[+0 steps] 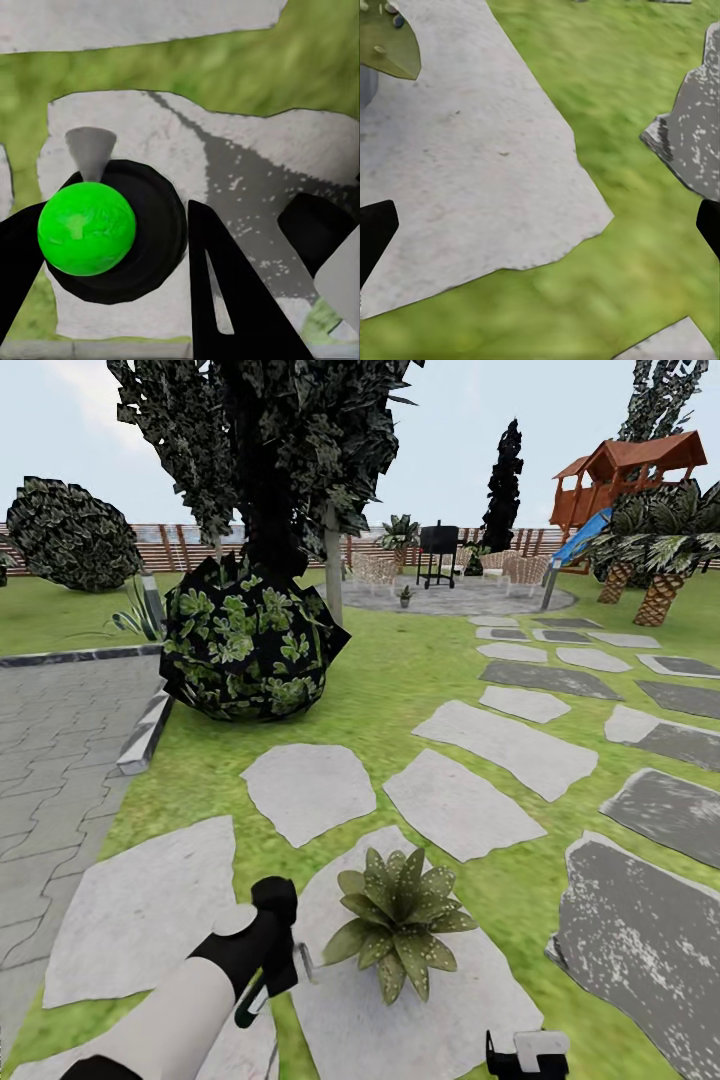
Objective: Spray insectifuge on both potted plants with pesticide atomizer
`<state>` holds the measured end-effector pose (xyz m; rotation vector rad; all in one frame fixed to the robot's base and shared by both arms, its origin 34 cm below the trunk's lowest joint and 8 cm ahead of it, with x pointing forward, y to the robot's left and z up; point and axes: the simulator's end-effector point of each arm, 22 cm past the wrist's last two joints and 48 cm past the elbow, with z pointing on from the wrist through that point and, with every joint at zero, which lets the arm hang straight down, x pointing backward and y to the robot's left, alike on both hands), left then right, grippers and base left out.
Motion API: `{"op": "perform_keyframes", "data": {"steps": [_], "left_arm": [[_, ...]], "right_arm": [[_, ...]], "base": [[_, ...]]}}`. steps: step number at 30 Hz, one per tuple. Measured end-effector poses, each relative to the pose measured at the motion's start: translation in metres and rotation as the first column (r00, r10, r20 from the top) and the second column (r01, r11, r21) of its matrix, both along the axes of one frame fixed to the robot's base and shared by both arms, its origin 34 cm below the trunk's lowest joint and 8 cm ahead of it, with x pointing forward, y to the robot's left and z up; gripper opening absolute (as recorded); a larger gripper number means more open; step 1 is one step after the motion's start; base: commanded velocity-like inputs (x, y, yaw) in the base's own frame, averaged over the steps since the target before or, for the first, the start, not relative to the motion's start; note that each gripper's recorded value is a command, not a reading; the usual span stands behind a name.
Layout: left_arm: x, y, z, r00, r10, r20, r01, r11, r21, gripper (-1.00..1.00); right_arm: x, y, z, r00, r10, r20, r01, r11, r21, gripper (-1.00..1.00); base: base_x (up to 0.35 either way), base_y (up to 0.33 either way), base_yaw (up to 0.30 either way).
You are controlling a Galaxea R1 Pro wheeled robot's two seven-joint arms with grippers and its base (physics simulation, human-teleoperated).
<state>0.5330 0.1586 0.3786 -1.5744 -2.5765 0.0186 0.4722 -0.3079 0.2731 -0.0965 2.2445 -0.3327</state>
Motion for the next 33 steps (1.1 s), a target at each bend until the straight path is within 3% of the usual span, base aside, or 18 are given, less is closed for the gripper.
{"op": "perform_keyframes", "data": {"steps": [7, 15, 23, 33], "left_arm": [[0.002, 0.012, -0.001, 1.000, 0.014, 0.006, -0.014, 1.000, 0.019, -1.00], [0.001, 0.009, -0.001, 1.000, 0.008, 0.006, -0.008, 1.000, 0.019, -1.00], [-0.001, 0.006, -0.002, 1.000, 0.009, 0.001, -0.009, 1.000, 0.012, -1.00], [-0.011, 0.008, -0.007, 0.999, 0.030, -0.036, -0.030, 1.000, 0.004, -1.00]], "right_arm": [[0.000, 0.000, 0.000, 1.000, -0.001, 0.000, 0.001, 1.000, 0.001, 1.00], [0.000, 0.000, 0.000, 1.000, 0.000, 0.000, 0.000, 1.000, 0.001, 1.00], [0.000, 0.000, 0.000, 1.000, 0.000, 0.000, 0.000, 1.000, 0.001, 1.00], [0.000, 0.000, 0.000, 1.000, 0.000, 0.000, 0.000, 1.000, 0.000, 1.00]], "base": [[0.000, 0.269, -0.126], [-0.004, 0.304, -0.296], [0.203, 0.269, -0.299], [0.042, 0.043, -0.250]]}}
